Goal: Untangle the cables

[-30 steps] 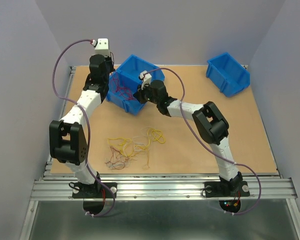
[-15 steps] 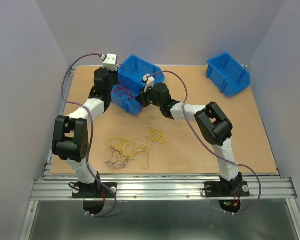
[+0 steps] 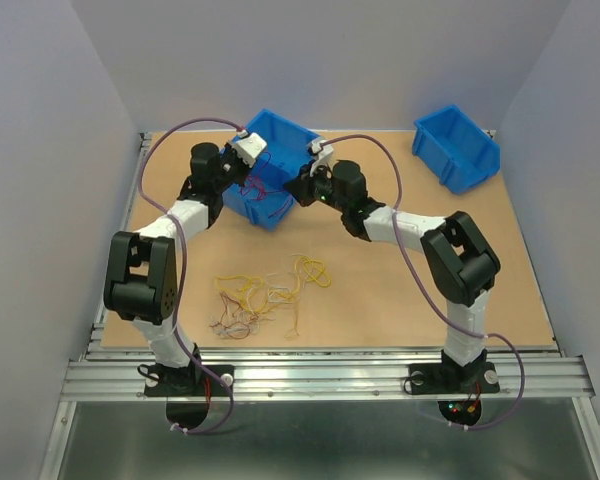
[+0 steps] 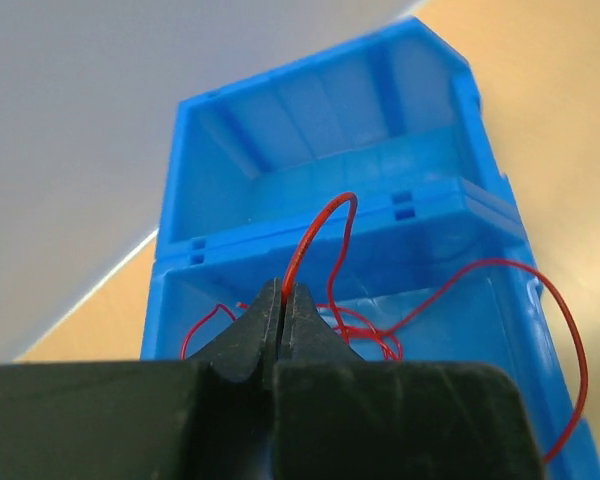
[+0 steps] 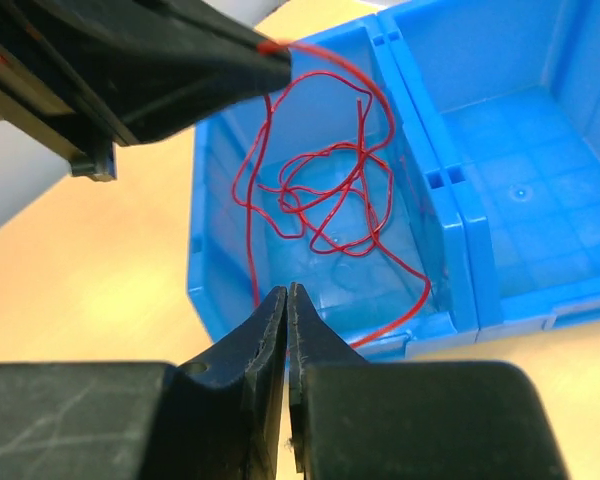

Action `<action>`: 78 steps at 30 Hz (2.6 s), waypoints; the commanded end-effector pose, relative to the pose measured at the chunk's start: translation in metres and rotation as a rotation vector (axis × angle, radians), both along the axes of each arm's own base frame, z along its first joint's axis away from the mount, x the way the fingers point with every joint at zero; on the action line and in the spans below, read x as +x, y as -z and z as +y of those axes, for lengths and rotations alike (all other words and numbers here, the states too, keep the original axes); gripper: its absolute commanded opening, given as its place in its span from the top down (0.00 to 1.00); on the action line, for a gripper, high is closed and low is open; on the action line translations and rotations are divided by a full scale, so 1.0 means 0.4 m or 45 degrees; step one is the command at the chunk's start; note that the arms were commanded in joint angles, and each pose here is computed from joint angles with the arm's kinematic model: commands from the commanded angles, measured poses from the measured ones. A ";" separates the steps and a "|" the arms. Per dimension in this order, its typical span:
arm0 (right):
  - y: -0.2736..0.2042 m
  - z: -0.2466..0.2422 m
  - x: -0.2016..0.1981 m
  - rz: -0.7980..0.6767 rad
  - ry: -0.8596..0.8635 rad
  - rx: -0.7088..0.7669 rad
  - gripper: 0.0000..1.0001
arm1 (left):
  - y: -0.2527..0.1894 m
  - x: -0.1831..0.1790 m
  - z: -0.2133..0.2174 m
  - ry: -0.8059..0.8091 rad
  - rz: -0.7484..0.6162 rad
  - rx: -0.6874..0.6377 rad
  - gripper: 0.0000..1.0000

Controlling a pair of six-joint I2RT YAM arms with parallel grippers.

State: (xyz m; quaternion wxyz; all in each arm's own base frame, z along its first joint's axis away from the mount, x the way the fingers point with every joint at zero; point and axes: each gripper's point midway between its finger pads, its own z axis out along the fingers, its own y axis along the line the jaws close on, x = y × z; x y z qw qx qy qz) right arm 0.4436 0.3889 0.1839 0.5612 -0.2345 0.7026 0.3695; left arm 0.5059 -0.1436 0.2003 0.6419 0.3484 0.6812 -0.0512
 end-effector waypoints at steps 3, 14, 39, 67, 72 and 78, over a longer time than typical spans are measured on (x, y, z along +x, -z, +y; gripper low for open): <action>-0.090 -0.064 -0.016 -0.052 0.039 0.093 0.91 | -0.078 -0.008 -0.036 0.378 -0.026 0.411 1.00; -0.096 -0.098 -0.018 -0.054 0.061 0.099 0.91 | 0.135 -0.057 0.013 0.620 0.441 0.819 1.00; -0.099 -0.123 -0.021 -0.045 0.073 0.123 0.91 | -0.082 0.015 0.020 0.212 0.054 0.686 0.01; -0.125 -0.207 -0.058 -0.100 0.191 0.128 0.62 | -0.308 -0.183 0.089 -0.254 -0.250 -0.191 0.16; -0.139 -0.207 -0.088 -0.101 0.146 0.137 0.60 | -0.226 -0.263 0.044 -0.094 -0.101 -0.199 0.17; -0.122 -0.186 -0.147 -0.035 -0.003 0.100 0.46 | -0.066 -0.425 -0.057 0.356 0.047 0.000 0.19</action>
